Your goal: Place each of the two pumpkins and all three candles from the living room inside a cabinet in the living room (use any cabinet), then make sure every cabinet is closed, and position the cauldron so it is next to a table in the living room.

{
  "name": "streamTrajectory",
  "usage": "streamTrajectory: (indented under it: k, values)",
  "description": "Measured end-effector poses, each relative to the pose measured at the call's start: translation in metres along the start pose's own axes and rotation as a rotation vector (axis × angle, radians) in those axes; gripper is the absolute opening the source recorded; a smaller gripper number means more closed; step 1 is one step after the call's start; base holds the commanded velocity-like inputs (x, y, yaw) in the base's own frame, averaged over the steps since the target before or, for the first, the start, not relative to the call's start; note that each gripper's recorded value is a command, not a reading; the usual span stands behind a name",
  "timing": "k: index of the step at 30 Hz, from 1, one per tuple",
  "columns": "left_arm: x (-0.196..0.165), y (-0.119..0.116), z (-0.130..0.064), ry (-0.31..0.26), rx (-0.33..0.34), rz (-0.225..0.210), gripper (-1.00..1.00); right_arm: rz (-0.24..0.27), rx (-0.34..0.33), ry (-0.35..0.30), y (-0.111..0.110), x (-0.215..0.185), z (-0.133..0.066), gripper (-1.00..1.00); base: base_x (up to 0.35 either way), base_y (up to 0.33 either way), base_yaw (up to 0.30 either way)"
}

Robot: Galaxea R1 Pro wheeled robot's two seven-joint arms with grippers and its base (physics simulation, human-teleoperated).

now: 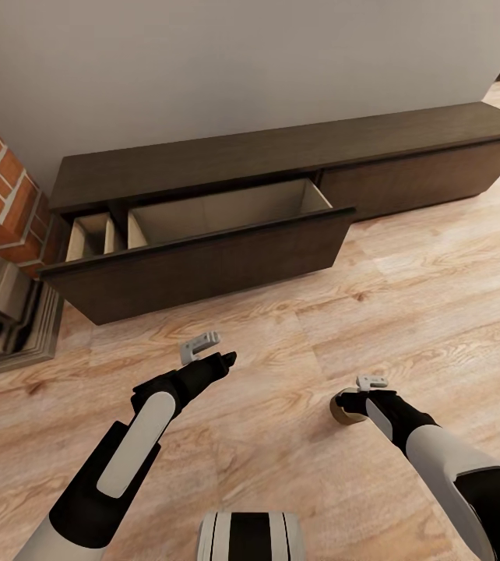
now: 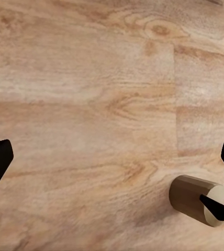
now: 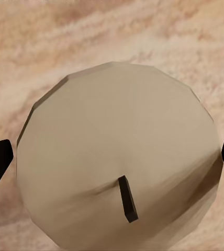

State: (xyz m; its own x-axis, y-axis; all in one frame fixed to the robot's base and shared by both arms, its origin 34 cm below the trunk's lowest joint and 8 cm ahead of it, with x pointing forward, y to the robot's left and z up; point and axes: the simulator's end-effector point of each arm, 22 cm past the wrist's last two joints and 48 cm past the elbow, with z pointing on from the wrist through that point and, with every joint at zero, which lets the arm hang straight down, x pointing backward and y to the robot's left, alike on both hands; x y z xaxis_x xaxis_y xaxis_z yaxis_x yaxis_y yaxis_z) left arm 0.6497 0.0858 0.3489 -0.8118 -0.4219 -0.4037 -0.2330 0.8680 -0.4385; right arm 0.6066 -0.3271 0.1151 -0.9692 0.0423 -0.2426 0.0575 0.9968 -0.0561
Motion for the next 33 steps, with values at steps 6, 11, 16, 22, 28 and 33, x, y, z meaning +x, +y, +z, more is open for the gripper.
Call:
streamTrajectory:
  k: [6,11,16,22,28,33]
  values:
    - [-0.0003,0.0003,0.0,0.0,0.0,-0.001,1.0,0.0,0.0,0.0,0.0,0.0002,0.0,1.0,0.0,0.0,0.0]
    - [-0.0003,0.0005,0.0,-0.001,-0.001,0.0,1.0,0.0,0.0,0.0,0.0,0.0001,0.0,1.0,0.0,0.0,0.0]
    - [0.0011,0.0019,0.0016,0.003,-0.003,-0.001,1.0,0.0,0.0,0.004,0.0,0.0021,0.0018,1.0,0.0,0.0,0.0]
    - [0.004,0.0044,0.0048,0.01,-0.006,-0.003,1.0,0.0,0.0,0.012,0.0001,0.0062,0.0054,1.0,0.0,0.0,0.0]
    - [0.004,0.0042,0.0048,0.01,-0.006,-0.003,1.0,0.0,0.001,0.013,0.0001,0.0064,0.0054,1.0,0.0,0.0,0.0]
    - [0.004,0.0044,0.0048,0.01,-0.007,-0.003,1.0,0.0,0.0,0.012,0.0001,0.0062,0.0054,1.0,0.0,0.0,0.0]
